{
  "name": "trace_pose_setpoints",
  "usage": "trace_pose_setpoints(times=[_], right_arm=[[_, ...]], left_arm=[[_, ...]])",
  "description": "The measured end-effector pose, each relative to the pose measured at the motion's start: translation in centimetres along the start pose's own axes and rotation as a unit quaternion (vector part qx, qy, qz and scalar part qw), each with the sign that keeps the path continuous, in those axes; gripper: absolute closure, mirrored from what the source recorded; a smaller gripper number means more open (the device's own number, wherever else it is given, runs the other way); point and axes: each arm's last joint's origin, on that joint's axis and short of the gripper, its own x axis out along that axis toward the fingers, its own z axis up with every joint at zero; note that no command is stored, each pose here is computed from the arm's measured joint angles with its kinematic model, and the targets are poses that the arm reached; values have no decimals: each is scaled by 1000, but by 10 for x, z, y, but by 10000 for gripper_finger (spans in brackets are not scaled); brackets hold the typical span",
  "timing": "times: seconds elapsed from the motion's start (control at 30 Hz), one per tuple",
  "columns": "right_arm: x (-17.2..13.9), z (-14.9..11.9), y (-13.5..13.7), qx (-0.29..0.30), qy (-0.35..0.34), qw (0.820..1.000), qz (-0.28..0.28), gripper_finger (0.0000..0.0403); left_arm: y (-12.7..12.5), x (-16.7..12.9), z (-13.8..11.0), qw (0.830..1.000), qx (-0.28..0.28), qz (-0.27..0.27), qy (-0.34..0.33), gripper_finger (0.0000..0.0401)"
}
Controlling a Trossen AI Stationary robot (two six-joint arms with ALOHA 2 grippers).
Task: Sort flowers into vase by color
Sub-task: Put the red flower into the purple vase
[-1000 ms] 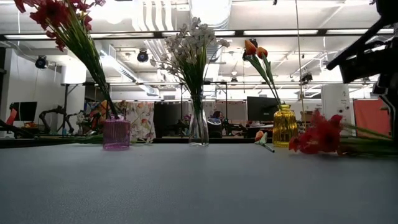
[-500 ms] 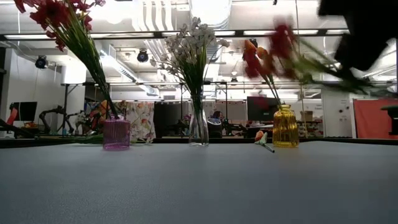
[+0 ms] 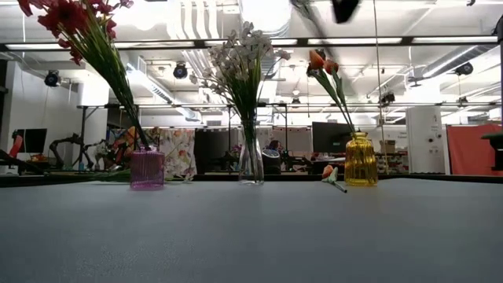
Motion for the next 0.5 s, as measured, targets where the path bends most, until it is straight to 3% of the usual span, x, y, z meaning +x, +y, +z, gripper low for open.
trace_pose_setpoints(times=[0.27,0.5], right_arm=[[35,9,-44,-21,-158,986,42,390],[74,10,-74,-67,-205,976,-6,390]], left_arm=[[2,-3,-3,1000,24,-4,3,264],[13,-10,-11,999,47,-5,11,264]])
